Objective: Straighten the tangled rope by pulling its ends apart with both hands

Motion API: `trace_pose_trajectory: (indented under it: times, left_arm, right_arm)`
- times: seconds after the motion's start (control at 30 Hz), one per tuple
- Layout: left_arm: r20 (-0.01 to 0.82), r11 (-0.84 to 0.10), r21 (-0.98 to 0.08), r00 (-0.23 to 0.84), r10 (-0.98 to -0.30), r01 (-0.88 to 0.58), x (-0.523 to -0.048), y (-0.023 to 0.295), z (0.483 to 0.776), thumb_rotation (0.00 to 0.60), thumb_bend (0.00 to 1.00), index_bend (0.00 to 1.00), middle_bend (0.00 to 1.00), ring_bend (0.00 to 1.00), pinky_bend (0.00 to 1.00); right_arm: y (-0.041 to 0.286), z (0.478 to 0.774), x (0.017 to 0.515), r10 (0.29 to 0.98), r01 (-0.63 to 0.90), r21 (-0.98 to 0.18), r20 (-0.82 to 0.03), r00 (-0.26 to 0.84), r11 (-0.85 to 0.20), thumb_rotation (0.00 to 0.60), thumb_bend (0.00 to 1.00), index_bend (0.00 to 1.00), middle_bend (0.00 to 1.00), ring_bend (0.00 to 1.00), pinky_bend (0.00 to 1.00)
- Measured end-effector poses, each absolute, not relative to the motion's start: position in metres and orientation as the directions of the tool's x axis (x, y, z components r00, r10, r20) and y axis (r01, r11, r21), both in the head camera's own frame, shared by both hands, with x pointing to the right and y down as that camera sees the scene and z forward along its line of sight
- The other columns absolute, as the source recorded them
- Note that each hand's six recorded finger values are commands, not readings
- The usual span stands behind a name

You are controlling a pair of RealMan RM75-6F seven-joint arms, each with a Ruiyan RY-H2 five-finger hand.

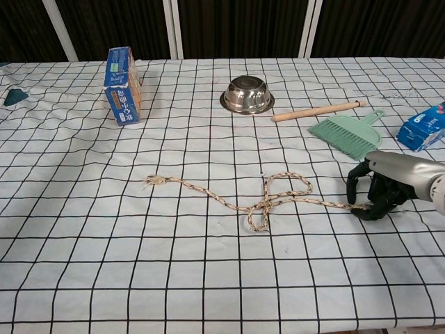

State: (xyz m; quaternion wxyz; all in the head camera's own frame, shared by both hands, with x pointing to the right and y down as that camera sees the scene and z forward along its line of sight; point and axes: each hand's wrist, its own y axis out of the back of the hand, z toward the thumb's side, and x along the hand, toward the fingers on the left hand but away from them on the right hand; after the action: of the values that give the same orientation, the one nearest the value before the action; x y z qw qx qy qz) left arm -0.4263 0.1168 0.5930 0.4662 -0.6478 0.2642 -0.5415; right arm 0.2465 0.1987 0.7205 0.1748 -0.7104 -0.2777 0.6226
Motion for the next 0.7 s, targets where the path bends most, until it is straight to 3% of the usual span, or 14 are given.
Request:
trace_pose_trajectory:
  times: [0.53,0.7]
  left_arm:
    - [0.456,-0.424,-0.889,0.271,-0.847,0.171,-0.4272,0.1166,0.5916,0.6,0.07,0.12,0.09,0.0,0.12]
    - [0.463,-0.431,-0.886,0.275,-0.842,0.172,-0.4252,0.1176,0.5926,0.6,0.1,0.12,0.13,0.08,0.19]
  right_arm:
    - [0.1997,0.7225,0.2449,0.61,0.184,-0.591,-0.789,0.069,-0.785,0.6,0.42,0.6,1.0,1.0,1.0]
    - [0.1986,0.7208,0.2443,0.614,0.179,-0.595,-0.786,0.073,-0.784,0.6,0.43,0.61,1.0,1.0,1.0]
